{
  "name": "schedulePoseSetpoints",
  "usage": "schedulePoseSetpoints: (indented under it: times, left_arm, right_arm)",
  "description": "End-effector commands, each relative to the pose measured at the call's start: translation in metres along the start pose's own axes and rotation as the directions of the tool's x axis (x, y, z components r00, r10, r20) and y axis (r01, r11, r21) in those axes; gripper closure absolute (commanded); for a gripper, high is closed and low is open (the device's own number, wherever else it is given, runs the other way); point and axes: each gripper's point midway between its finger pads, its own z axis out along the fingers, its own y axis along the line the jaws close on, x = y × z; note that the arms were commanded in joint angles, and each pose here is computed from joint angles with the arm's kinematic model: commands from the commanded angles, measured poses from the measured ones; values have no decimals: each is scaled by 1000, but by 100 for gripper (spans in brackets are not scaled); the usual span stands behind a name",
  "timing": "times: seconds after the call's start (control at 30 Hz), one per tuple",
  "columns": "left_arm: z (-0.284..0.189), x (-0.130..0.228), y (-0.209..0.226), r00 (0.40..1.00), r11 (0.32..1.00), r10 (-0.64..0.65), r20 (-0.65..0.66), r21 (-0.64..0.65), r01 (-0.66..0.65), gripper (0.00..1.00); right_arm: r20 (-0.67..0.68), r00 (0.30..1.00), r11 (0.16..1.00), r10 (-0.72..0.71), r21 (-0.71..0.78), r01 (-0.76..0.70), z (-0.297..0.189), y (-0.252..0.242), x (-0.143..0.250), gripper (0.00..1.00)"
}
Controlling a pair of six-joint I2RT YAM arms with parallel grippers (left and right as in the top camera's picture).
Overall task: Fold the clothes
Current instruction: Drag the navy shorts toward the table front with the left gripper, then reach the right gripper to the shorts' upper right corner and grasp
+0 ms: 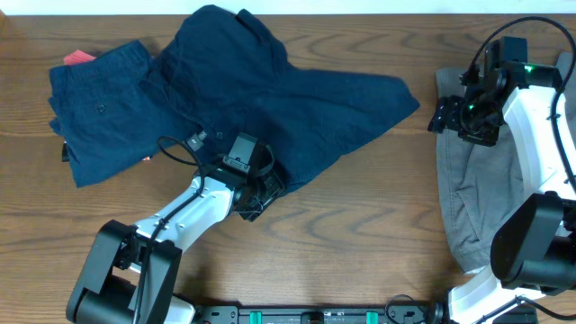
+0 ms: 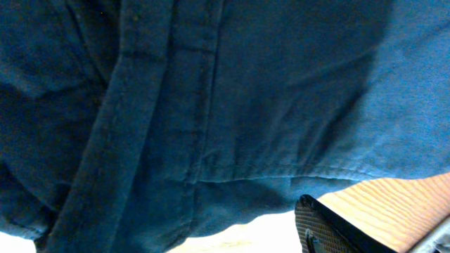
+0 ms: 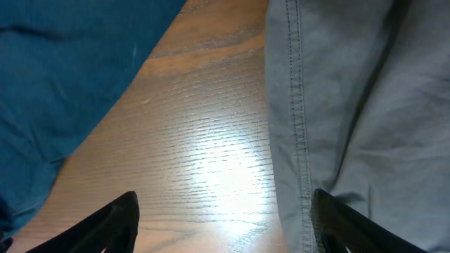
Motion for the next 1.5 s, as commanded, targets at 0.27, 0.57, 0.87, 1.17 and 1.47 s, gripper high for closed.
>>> schedulePoseSetpoints:
  times: [0.27,0.57,0.87,1.17,1.47]
  left_arm:
    - [6,-19,42,973,970,-172,154,-144,194,36]
    - [4,-15,53,966,955,-204,160,-186,232,88]
    - [-39,22,105,996,923,-70,-57,-382,43,94]
    - [-124,-15,159,972,891,-157,173,-400,215,93]
    - [-136,-26,162,946,899,-210,245,-333,286,94]
  right_arm:
    - [-15,1000,1000,-20,-3,20,6,2,2,23]
    - [-17,1000,1000,-19,-2,19,6,2,3,23]
    - [-56,998,998,1,64,3,13,-12,15,22]
    - [39,999,999,8,50,-10,57,-18,5,67]
    - [191,982,1000,-5,29,0,87,-23,-15,67]
